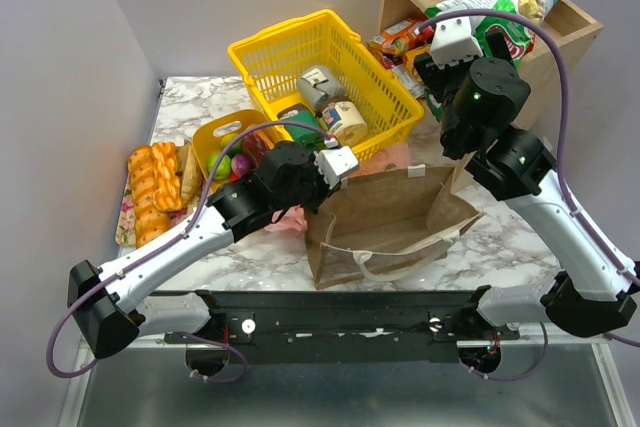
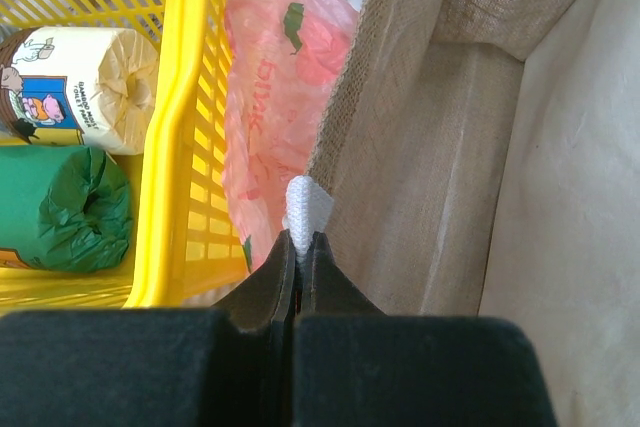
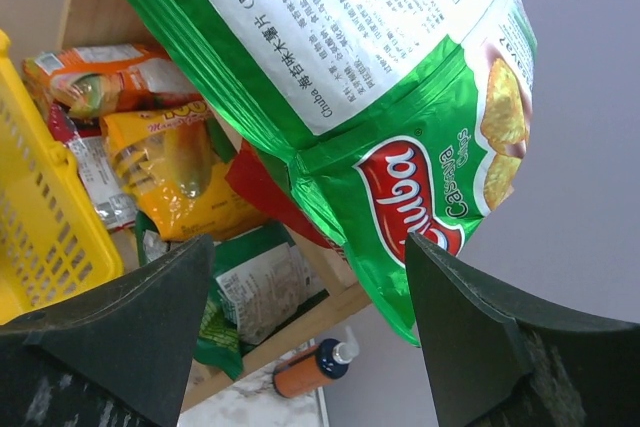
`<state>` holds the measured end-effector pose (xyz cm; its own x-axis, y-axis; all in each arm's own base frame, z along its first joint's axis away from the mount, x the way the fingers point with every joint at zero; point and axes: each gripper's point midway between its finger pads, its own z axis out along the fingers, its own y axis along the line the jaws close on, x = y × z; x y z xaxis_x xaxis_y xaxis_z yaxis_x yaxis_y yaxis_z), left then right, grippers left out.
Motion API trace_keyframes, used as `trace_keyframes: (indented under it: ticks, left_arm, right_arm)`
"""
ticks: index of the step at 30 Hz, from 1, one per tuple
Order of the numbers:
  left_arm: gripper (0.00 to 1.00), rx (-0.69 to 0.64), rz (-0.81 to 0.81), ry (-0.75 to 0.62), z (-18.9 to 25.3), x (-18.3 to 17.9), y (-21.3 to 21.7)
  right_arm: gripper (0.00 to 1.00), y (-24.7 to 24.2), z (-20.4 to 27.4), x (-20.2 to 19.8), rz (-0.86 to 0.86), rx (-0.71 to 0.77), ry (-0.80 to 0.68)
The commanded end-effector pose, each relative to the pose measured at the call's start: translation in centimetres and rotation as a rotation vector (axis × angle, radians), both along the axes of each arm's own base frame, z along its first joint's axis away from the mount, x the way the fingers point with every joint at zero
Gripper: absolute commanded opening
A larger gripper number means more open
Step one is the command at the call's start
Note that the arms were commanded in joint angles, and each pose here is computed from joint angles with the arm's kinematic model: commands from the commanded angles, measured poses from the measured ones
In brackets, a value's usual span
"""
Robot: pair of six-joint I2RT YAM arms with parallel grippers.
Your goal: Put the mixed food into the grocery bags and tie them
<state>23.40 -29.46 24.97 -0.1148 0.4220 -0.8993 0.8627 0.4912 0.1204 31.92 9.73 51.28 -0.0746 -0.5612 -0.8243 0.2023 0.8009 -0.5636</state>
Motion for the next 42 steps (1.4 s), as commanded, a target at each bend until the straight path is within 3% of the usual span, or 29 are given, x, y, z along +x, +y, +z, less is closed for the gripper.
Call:
trace_keyframes:
  ticks: [1, 12, 15, 18, 19, 24, 30, 34, 42]
  left_arm:
    - [0.00, -0.051, -0.028, -0.019, 2.1, -0.5, -0.7]
    - [0.00, -0.052, -0.032, -0.021, 2.2, -0.6, -0.7]
    - [0.00, -0.051, -0.030, -0.021, 2.2, -0.6, -0.7]
    - [0.00, -0.050, -0.029, -0.021, 2.2, -0.6, -0.7]
    - [0.00, -0.049, -0.029, -0.022, 2.2, -0.6, -0.7]
    - [0.00, -0.047, -0.030, -0.019, 2.0, -0.6, -0.8]
    - [0.00, -0.047, -0.034, -0.020, 2.1, -0.7, -0.8]
    - [0.00, -0.046, -0.033, -0.018, 2.0, -0.7, -0.8]
    - [0.00, -0.041, -0.036, -0.017, 1.9, -0.8, -0.9]
  right_arm:
    - [0.84, -1.1, 0.0, 0.1, -0.029, -0.015, 0.015]
    - [0.79, -3.0, -0.4, 1.4, -0.104, -0.032, 0.018]
    - [0.69, -3.1, -0.3, 1.6, -0.102, -0.039, 0.018]
    - [0.54, -3.1, -0.3, 1.6, -0.097, -0.046, 0.019]
    - [0.44, -3.1, -0.3, 1.5, -0.098, -0.052, 0.020]
    - [0.36, -3.5, 0.1, 1.1, -0.100, -0.058, 0.016]
    - [0.18, -4.4, 1.2, 0.2, -0.110, -0.056, -0.003]
    - [0.01, -5.1, 2.4, -0.6, -0.124, -0.044, -0.025]
    - [0.01, -7.2, 5.7, -2.4, -0.183, -0.032, -0.093]
